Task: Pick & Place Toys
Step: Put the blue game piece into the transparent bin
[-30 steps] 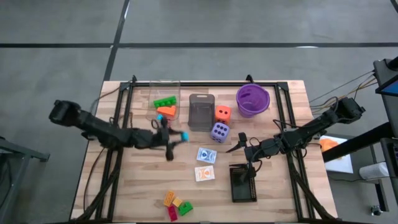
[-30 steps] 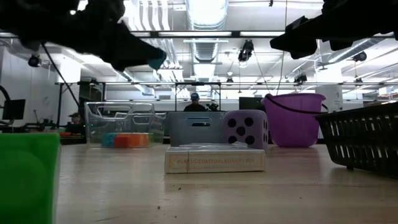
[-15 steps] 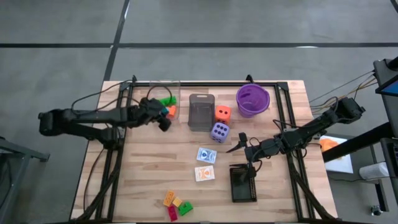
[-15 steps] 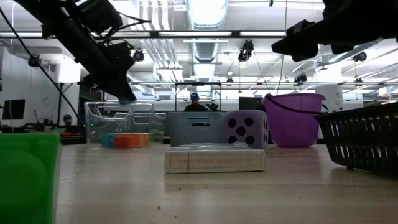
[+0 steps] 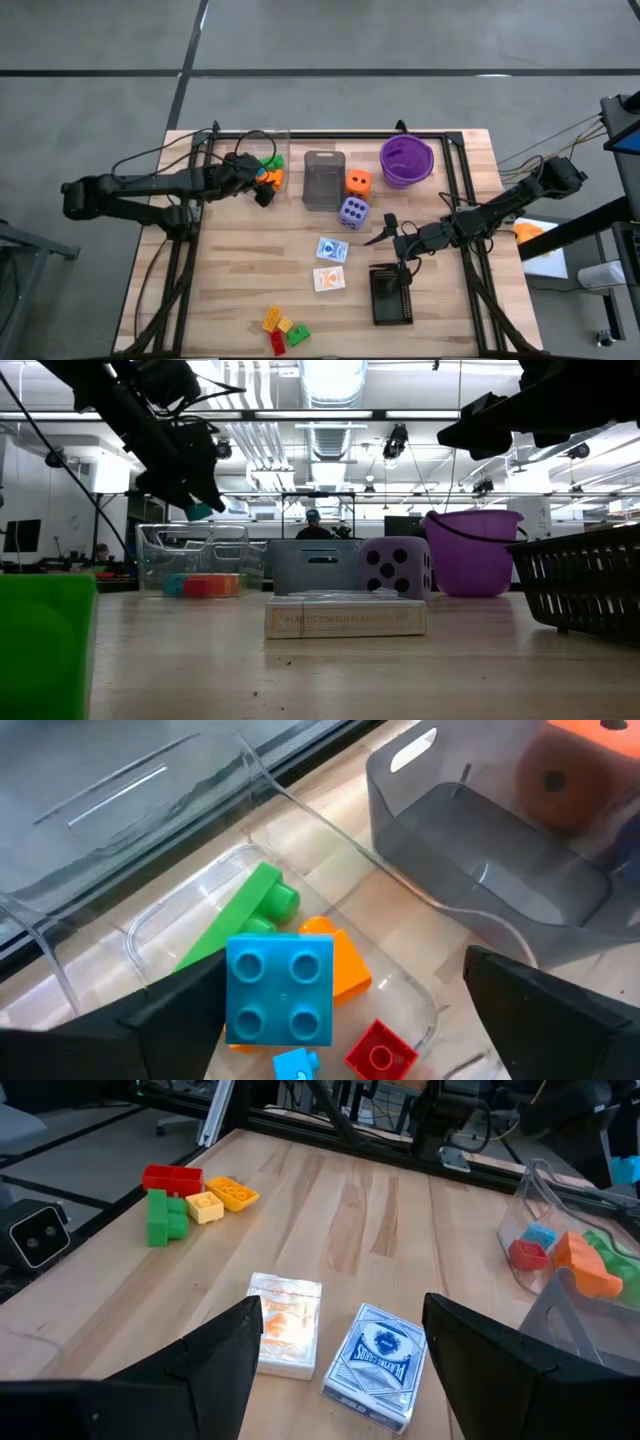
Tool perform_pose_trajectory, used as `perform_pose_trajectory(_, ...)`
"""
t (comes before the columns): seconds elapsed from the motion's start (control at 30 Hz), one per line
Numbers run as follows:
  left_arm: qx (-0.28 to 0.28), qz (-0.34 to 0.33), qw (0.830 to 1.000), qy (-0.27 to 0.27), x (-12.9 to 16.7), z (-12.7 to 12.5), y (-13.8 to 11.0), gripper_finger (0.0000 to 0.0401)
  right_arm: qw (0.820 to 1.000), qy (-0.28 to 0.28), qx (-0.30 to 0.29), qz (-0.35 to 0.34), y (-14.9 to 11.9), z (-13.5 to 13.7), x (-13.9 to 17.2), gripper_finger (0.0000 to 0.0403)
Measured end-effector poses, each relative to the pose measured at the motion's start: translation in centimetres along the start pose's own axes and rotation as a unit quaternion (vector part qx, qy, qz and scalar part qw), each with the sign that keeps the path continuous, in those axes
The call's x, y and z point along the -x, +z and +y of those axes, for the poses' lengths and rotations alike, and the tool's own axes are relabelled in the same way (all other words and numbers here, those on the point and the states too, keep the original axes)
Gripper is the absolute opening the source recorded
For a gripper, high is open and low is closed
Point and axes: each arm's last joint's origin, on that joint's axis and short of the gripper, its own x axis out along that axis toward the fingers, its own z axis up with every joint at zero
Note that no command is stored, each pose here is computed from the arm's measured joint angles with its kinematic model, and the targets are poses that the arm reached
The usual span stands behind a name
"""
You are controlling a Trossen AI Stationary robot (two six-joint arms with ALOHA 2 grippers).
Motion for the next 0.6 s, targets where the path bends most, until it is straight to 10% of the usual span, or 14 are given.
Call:
perform_pose_trajectory(0.23,0.029,0.025,0.995,-0.088,0.3,-0.6,0.4,0.0357,1.000,0.000,0.000,0.000,0.0,0.0,0.0,0.0275)
perform_pose_trajectory(0.6,0.040,0.069,0.994,-0.077,-0.4,-0.6,-1.0,0.0348,1.000,0.000,-0.001,-0.001,0.0,0.0,0.0,0.0275)
